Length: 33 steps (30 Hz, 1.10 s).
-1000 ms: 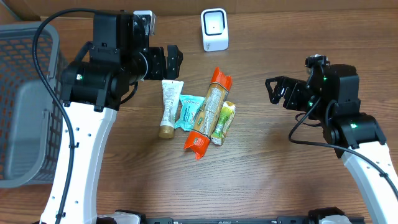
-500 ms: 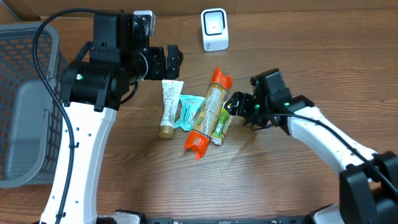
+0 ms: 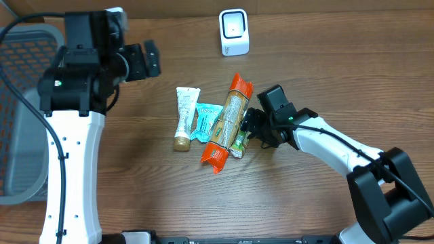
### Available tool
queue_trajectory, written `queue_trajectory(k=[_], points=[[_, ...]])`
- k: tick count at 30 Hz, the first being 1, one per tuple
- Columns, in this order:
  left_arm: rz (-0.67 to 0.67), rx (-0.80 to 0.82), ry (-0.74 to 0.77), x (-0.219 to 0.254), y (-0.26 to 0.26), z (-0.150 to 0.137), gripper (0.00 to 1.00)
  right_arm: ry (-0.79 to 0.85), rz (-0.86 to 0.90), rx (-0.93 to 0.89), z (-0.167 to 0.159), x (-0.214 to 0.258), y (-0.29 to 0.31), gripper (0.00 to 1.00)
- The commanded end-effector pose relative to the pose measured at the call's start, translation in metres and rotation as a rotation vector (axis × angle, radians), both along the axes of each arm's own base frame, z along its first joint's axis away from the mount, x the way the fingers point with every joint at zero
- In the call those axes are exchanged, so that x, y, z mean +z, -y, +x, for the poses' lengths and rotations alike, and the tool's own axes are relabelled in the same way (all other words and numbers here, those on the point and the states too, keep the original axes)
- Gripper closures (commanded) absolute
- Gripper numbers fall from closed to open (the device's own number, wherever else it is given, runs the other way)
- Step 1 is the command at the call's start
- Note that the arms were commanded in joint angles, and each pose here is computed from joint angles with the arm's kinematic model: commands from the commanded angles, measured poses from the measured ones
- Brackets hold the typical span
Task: Scan the item barcode
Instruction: 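Reach the right gripper down to the green-yellow Pokka packet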
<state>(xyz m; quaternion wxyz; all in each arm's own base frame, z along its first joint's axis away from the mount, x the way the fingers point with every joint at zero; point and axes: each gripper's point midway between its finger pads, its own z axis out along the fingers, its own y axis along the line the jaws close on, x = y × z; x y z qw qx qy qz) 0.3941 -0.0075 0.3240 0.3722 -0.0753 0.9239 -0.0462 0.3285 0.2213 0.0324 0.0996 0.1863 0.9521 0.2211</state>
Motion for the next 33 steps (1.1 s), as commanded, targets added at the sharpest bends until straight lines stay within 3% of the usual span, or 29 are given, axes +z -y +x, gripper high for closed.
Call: queue_trajectory(k=[1,4,9,13,19,24,28,33], points=[[0.013,0.048,-0.001,0.0,-0.018,0.002,0.0,0.006,0.012,-0.049,0.014,0.003,0.006,0.26],[0.012,0.047,-0.002,-0.001,-0.017,0.002,0.0,0.005,0.016,-0.048,0.016,-0.004,0.004,0.41],[0.012,0.044,-0.002,-0.001,-0.016,0.002,0.0,0.024,0.026,-0.048,0.022,-0.006,0.001,0.76],[0.012,0.044,-0.002,-0.001,-0.016,0.002,0.0,0.026,0.028,-0.051,0.024,-0.003,0.002,0.88],[0.012,0.044,-0.002,-0.001,-0.016,0.002,0.0,0.161,-0.035,0.185,0.036,0.043,0.002,0.88],[0.012,0.044,-0.002,-0.001,-0.016,0.002,0.0,0.228,-0.186,0.392,0.04,0.065,0.012,0.87],[0.012,0.044,-0.002,-0.001,-0.016,0.002,0.0,0.246,-0.286,0.444,0.043,0.064,0.024,0.78],[0.012,0.044,-0.002,-0.001,-0.016,0.002,0.0,0.203,-0.263,0.495,0.031,0.049,0.008,0.67]])
